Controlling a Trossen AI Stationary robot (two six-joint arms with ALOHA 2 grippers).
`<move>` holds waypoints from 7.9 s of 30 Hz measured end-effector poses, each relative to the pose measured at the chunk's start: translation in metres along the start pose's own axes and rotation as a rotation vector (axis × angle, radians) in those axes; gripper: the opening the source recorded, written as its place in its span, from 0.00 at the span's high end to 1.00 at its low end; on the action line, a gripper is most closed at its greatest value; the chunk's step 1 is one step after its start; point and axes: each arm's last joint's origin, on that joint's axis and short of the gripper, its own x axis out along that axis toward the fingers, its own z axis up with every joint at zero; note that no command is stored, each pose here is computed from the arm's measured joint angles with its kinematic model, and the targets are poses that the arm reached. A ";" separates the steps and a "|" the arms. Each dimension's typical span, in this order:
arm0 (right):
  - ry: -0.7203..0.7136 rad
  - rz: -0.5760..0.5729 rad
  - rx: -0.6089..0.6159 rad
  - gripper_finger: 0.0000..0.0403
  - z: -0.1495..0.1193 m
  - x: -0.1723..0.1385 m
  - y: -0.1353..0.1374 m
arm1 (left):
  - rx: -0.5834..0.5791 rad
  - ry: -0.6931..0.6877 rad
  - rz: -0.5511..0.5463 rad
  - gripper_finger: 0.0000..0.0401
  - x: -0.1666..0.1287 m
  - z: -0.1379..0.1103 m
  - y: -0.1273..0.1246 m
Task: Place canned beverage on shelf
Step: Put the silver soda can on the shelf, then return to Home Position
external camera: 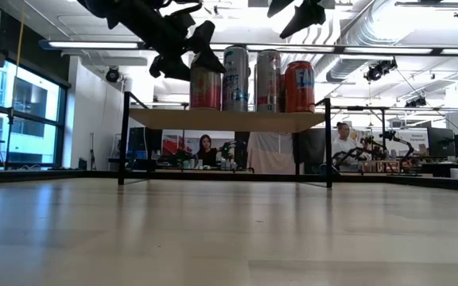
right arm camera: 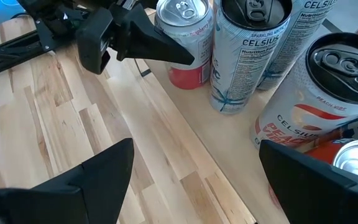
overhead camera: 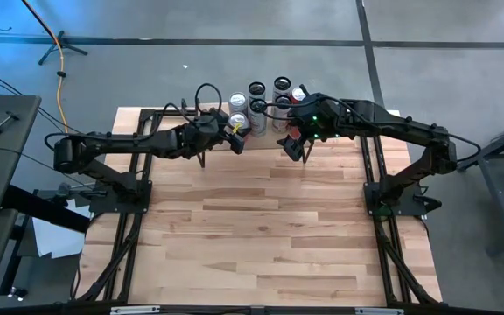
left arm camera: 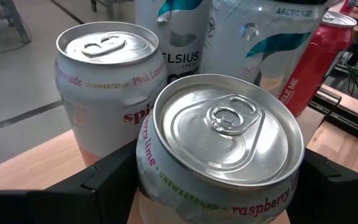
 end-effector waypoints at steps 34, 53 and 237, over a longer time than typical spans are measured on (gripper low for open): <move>0.004 0.001 0.000 0.17 0.000 0.000 0.000 | -0.106 -0.252 -0.396 0.04 -0.089 0.062 0.014; 0.289 -0.052 -0.089 0.17 -0.031 -0.006 0.003 | 0.032 -0.087 -0.597 0.07 -0.102 0.025 -0.005; -0.540 0.597 0.075 1.00 -0.117 -0.056 -0.024 | -0.194 -0.485 -0.793 1.00 -0.175 -0.115 0.097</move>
